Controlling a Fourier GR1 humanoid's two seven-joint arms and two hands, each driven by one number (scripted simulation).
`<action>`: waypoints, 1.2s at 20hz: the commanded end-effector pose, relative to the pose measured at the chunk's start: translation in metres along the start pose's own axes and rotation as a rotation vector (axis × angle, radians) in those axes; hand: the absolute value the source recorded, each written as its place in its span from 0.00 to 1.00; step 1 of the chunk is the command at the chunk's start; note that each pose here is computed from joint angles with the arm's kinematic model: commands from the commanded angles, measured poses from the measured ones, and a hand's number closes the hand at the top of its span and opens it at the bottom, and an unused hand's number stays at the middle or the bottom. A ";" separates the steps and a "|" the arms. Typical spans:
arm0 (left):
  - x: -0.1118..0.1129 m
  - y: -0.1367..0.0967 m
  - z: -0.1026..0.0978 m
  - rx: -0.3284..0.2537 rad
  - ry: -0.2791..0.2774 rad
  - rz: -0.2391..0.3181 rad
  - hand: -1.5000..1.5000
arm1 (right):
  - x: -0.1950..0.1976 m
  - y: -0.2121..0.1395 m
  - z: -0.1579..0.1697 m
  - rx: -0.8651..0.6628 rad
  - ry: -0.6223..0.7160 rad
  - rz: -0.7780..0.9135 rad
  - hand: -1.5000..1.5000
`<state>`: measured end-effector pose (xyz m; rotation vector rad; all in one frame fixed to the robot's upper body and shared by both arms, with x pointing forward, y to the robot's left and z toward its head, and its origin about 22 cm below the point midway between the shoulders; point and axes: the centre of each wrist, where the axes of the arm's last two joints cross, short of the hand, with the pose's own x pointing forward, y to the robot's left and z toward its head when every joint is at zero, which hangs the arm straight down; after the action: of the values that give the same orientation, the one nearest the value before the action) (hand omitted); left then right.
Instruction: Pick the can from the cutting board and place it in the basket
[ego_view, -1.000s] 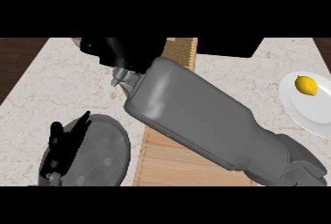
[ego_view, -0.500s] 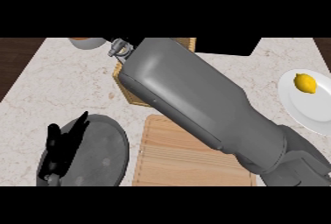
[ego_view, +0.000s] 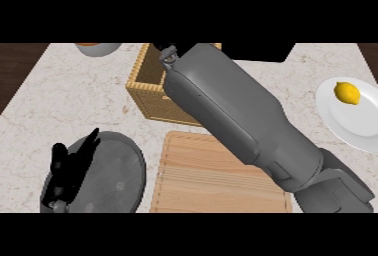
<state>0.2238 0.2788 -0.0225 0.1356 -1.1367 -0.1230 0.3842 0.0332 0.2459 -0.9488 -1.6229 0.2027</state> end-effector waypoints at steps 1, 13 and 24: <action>-0.018 0.000 0.004 -0.012 0.095 0.015 0.50 | -0.016 0.010 -0.001 -0.025 0.215 -0.152 1.00; -0.051 -0.001 0.008 -0.004 0.140 0.032 0.50 | -0.050 0.039 -0.006 -0.038 0.267 0.128 1.00; -0.040 -0.004 0.008 0.037 0.125 0.050 0.50 | -0.062 0.046 0.010 -0.071 0.176 0.078 0.00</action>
<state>0.2142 0.2929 -0.0325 0.1664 -1.1165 -0.0695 0.4006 0.0206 0.1660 -1.0908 -1.4923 0.2364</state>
